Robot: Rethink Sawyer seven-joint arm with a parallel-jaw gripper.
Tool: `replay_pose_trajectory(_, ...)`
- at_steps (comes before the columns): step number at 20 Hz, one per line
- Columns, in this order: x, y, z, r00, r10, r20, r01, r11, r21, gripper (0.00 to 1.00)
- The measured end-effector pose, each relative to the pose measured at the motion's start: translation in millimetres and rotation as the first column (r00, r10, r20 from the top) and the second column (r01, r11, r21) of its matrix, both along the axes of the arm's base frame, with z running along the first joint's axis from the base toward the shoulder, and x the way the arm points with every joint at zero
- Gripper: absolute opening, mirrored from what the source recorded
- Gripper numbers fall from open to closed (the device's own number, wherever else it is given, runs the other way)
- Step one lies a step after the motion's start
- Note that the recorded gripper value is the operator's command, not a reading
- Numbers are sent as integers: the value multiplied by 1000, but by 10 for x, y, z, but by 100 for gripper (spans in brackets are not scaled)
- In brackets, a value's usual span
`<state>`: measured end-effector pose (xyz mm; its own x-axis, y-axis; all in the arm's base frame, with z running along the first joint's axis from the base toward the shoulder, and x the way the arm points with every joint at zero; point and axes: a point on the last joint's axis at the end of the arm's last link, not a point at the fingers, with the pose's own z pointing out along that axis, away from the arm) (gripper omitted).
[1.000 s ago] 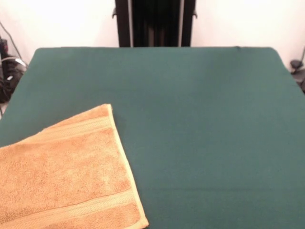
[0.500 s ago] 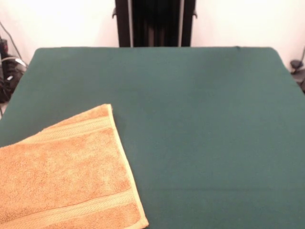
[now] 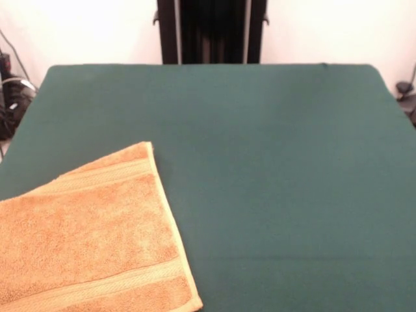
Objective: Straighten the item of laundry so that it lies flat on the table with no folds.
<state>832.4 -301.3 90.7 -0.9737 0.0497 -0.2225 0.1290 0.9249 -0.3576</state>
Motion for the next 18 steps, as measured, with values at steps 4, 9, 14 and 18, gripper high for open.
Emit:
replay_pose_trajectory(4, 49, 373, 239, 993, 22, -114, -32, 996, -86, 100)
replay_pose_trajectory(9, 158, 815, 487, 986, 44, -158, -65, 990, -126, 100)
replay_pose_trajectory(14, 248, 1167, 747, 986, 61, -153, -79, 991, -111, 100)
replay_pose_trajectory(18, 296, 1355, 1061, 989, 56, -137, -68, 994, -82, 100)
